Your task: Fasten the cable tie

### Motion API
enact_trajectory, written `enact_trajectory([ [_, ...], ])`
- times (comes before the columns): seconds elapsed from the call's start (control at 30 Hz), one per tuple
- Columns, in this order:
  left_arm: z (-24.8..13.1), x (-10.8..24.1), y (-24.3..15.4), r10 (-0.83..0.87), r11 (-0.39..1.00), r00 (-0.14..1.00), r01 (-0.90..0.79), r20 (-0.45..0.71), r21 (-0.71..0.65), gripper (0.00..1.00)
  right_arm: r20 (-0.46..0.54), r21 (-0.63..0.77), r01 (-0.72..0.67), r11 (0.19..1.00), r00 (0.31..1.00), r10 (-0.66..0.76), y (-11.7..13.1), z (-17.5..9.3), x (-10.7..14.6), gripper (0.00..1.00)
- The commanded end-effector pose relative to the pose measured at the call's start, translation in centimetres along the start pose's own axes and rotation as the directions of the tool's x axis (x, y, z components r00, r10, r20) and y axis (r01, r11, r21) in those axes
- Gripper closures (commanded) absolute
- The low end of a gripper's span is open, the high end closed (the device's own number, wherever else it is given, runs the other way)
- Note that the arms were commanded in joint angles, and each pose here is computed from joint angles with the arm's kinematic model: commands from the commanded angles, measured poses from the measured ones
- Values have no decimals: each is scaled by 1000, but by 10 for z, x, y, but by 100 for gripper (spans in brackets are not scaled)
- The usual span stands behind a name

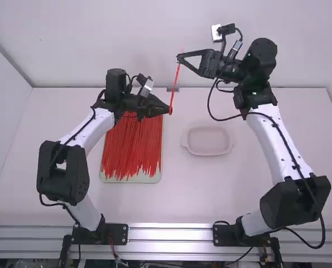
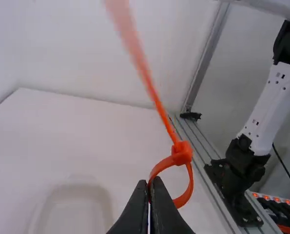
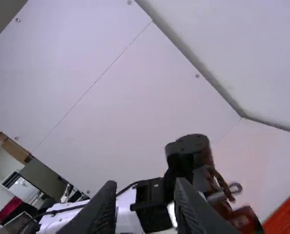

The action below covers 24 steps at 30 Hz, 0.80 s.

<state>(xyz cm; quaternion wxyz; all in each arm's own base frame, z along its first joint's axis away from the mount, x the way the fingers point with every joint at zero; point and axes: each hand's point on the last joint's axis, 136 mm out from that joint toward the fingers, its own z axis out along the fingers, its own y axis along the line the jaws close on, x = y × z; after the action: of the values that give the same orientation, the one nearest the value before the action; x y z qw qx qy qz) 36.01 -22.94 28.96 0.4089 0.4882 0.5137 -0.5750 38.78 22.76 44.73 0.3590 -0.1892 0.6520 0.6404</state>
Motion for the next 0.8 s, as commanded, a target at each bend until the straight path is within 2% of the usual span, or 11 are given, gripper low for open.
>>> enact_trajectory([
  [0.0,2,-13,-8,-61,998,998,61,0,15,98,-23,-17,78,997,997,-79,15,-13,-4,62],
  [0.27,2,-40,-9,-2,1000,1000,2,3,9,98,-102,3,41,999,994,-40,-4,-31,14,58],
  [0.43,2,-58,-15,55,998,998,-55,11,0,98,-159,-41,30,999,987,-37,1,-30,29,58],
  [0.53,1,-74,-18,70,997,997,-69,36,-28,98,-195,-76,29,997,980,-43,8,-18,41,58],
  [0.77,1,-83,-23,87,996,995,-85,52,-38,98,-224,-112,37,993,973,-61,21,8,56,59],
])
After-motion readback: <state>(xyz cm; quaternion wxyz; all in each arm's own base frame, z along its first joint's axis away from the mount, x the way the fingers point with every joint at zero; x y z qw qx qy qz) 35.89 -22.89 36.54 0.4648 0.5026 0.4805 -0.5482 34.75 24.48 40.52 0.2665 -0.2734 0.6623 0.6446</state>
